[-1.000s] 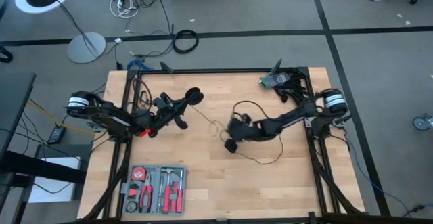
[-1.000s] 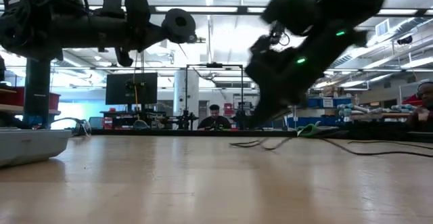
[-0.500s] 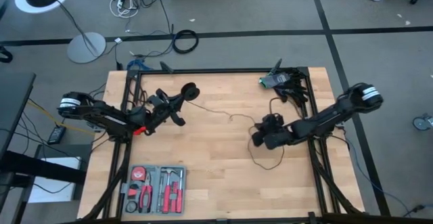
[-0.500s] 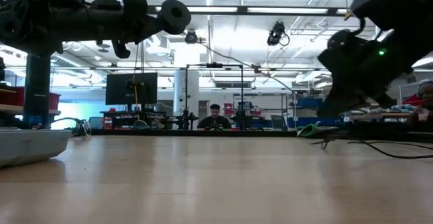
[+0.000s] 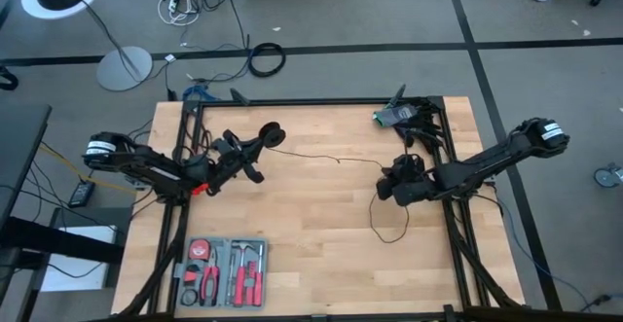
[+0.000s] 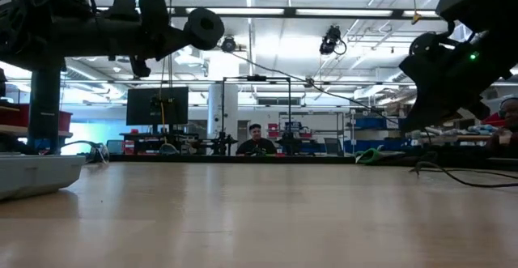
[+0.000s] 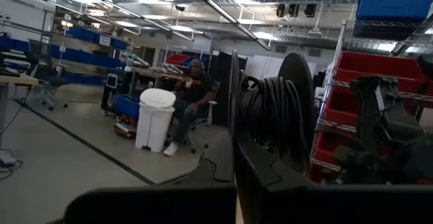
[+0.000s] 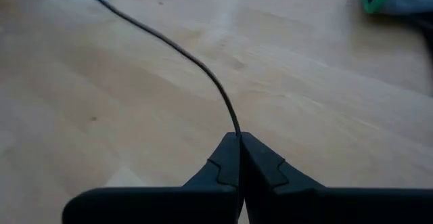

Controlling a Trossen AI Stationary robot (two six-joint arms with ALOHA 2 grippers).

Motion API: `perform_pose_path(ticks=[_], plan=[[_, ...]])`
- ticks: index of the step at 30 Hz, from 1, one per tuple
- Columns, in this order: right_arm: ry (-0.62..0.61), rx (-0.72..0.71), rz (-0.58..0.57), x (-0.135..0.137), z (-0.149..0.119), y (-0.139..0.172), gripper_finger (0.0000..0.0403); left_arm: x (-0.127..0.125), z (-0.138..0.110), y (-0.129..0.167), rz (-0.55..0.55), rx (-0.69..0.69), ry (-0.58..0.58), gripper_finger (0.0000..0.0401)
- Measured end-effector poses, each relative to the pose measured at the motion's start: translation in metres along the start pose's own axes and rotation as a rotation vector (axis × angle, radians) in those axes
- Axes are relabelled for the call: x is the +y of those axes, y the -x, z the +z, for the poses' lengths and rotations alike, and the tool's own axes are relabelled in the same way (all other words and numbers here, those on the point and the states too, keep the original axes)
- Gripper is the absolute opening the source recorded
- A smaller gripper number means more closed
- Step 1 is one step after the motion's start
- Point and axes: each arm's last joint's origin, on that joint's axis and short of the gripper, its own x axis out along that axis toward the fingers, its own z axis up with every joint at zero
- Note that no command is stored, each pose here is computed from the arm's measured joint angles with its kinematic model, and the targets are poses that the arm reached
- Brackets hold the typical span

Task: Coil cords
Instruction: Coil the black wire on the spool

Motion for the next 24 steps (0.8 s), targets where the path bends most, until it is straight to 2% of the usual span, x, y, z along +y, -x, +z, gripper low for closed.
perform_pose_path(ticks=[5,10,24], plan=[[0.033,0.006,-0.001,-0.001,0.000,0.001,0.0018,0.003,-0.003,0.005,-0.014,0.012,0.021,0.0000],[0.021,0.036,-0.071,-0.010,-0.003,0.001,0.0004,0.005,-0.003,0.008,-0.016,0.009,0.026,0.0000],[0.024,0.067,-0.154,-0.020,-0.006,0.002,0.0012,0.004,-0.005,0.008,-0.032,0.027,0.035,0.0000]])
